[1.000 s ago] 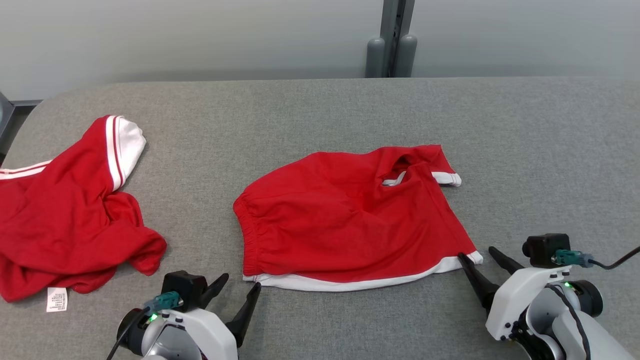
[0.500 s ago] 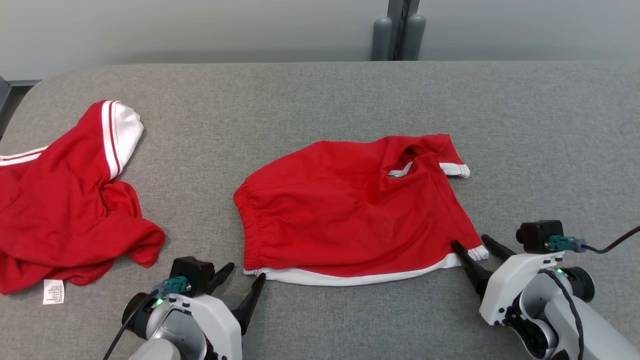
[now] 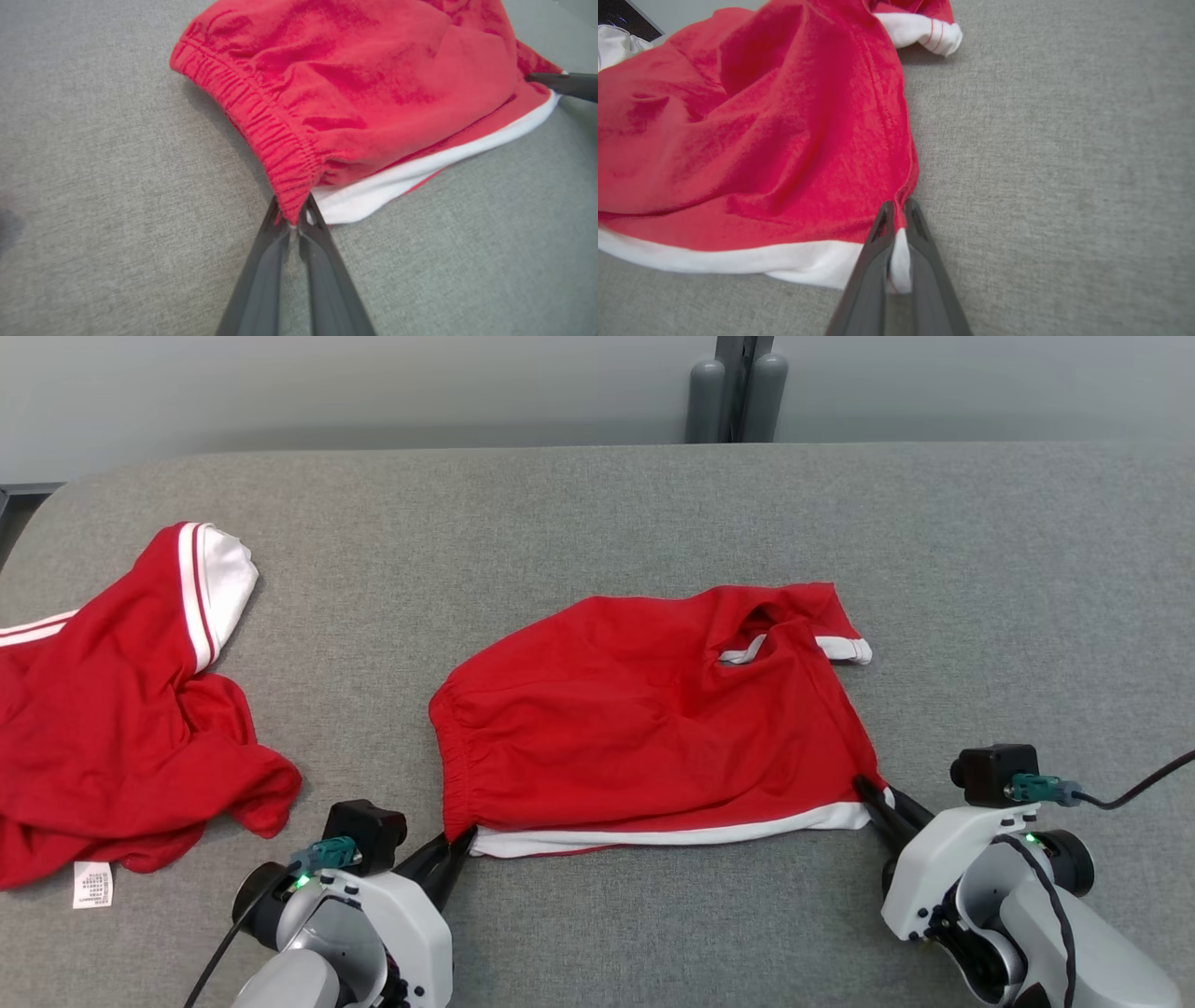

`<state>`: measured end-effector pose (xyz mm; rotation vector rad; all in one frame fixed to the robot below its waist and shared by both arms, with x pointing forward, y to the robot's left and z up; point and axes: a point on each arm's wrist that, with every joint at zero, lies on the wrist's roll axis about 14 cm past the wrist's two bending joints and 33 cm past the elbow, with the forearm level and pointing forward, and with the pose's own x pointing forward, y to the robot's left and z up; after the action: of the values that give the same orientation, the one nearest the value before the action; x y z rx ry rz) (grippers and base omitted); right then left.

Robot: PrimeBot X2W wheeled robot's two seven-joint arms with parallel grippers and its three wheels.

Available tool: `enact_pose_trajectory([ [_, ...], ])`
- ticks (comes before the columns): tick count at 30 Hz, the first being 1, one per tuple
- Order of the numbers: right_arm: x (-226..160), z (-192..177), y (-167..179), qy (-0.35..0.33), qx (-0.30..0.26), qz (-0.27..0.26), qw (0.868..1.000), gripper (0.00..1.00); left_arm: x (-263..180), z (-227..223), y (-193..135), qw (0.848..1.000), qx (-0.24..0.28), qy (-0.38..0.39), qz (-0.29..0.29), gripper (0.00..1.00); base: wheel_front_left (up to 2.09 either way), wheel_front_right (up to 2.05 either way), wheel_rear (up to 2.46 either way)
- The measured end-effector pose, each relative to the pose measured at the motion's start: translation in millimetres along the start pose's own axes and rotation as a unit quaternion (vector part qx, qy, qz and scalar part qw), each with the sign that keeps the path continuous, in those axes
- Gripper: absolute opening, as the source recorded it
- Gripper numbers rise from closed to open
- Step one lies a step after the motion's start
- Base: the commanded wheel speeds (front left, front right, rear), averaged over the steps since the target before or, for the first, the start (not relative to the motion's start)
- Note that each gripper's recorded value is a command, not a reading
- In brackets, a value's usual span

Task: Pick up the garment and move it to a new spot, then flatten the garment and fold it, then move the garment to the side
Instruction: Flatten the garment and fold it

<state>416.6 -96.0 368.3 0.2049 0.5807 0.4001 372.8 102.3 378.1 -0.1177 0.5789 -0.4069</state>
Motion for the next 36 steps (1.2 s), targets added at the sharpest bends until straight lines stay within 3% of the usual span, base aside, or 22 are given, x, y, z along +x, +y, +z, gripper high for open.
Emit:
enact_pose_trajectory([
  [11, -26.0, 18.4, 24.9, -0.057, 0.031, 0.03, 0.997, 0.0, -31.5, 16.8, -11.0, 0.999, -0.015, -0.018, -0.022, 0.0, 0.0, 0.0, 0.0],
  [23, -70.5, 46.0, 15.4, -0.134, 0.064, 0.027, 0.989, 0.0, -64.2, 37.3, -29.0, 0.998, 0.004, -0.019, -0.061, 0.0, 0.0, 0.0, 0.0],
  [29, -72.7, 59.9, 20.6, -0.152, 0.075, 0.035, 0.985, 0.0, -61.6, 48.4, -27.4, 0.997, 0.016, -0.007, -0.072, 0.0, 0.0, 0.0, 0.0],
  [36, -58.4, 109.9, 23.8, -0.188, 0.045, 0.052, 0.98, 0.0, -36.3, 93.1, -16.4, 0.996, 0.018, -0.002, -0.086, 0.0, 0.0, 0.0, 0.0],
])
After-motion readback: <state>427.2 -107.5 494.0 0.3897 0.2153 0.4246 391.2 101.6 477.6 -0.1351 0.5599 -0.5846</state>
